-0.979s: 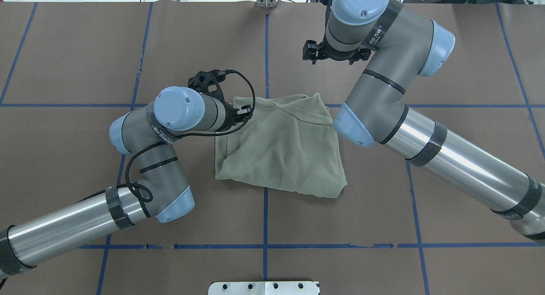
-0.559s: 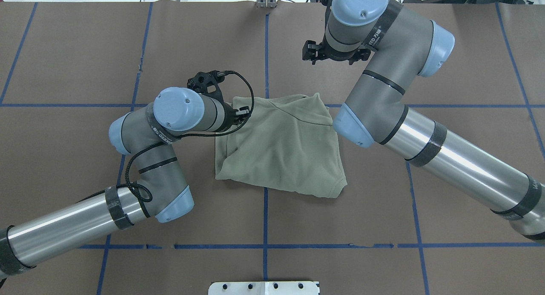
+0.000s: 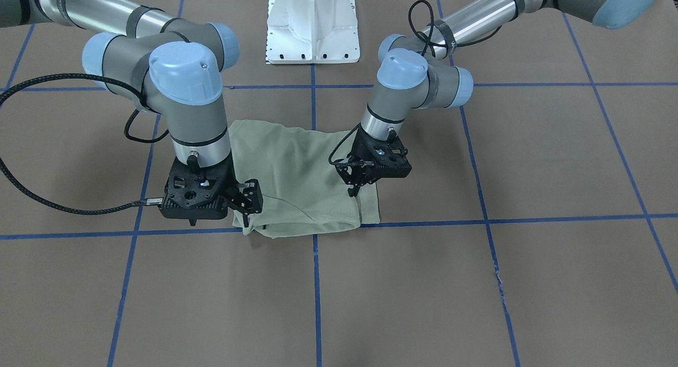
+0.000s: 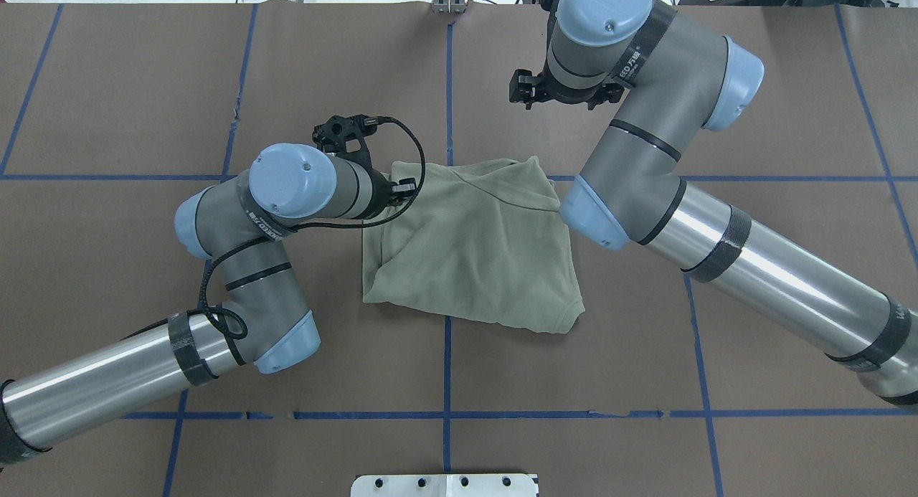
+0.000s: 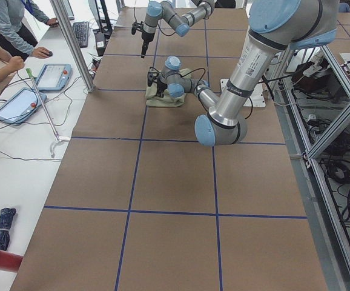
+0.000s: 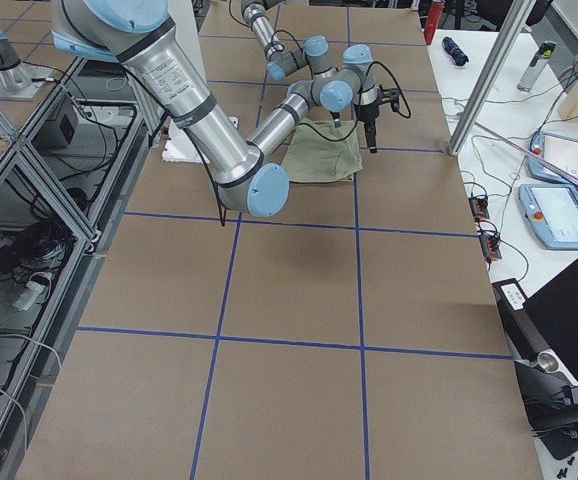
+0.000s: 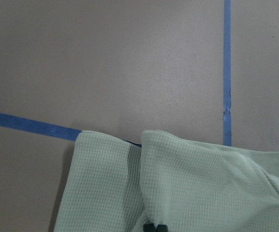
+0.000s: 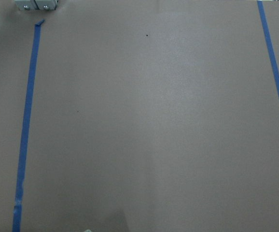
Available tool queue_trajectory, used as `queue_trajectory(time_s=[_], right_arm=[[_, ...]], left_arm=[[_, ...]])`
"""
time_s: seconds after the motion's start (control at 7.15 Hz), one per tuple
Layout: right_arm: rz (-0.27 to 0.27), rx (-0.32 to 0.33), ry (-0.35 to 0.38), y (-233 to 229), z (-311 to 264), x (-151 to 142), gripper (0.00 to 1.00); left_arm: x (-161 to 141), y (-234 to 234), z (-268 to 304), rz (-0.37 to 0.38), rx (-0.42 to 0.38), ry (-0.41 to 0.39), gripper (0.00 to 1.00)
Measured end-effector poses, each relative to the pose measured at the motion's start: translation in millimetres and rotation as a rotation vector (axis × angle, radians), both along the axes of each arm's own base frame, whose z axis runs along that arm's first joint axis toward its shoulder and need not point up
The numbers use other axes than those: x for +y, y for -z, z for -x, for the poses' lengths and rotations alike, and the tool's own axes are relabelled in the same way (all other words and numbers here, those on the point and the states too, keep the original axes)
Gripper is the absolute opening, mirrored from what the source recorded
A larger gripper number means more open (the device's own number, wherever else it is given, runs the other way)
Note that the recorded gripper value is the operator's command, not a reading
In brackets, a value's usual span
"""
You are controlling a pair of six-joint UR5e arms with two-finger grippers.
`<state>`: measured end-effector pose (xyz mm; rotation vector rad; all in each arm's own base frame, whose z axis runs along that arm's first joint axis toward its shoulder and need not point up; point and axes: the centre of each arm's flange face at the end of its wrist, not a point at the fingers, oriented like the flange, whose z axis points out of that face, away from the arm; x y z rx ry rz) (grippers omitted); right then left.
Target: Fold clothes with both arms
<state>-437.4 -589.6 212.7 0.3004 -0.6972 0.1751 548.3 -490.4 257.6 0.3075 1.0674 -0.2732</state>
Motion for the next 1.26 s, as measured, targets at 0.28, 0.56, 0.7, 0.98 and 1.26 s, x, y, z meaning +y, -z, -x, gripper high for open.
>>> queue_trajectory(time_s=[0.28,0.56,0.7,0.98,1.26], right_arm=[[0.005,-0.001,-0.003,-0.8,2.7,1.7,1.00],[0.003,0.006,-0.007,-3.2,5.7,2.3,1.00],[0.004,0.009,-0.005,-4.9,8.1,3.6,1.00],[-0.002,0.012,0.009,-7.4,11.6,6.0,1.00],[-0.012,0.022,0.035,-9.8,2.5,-0.1,1.00]], left_arm=[[-1.1,-16.9,28.8,-0.053,-0.030,-0.010,0.00],[0.1,-28.0,34.7,-0.060,-0.046,-0.014,0.99],[1.0,-33.5,34.9,-0.057,-0.053,-0.016,1.00],[0.8,-35.0,45.2,-0.071,-0.062,-0.018,1.00],[-1.2,-27.2,99.5,-0.162,-0.133,-0.068,1.00]])
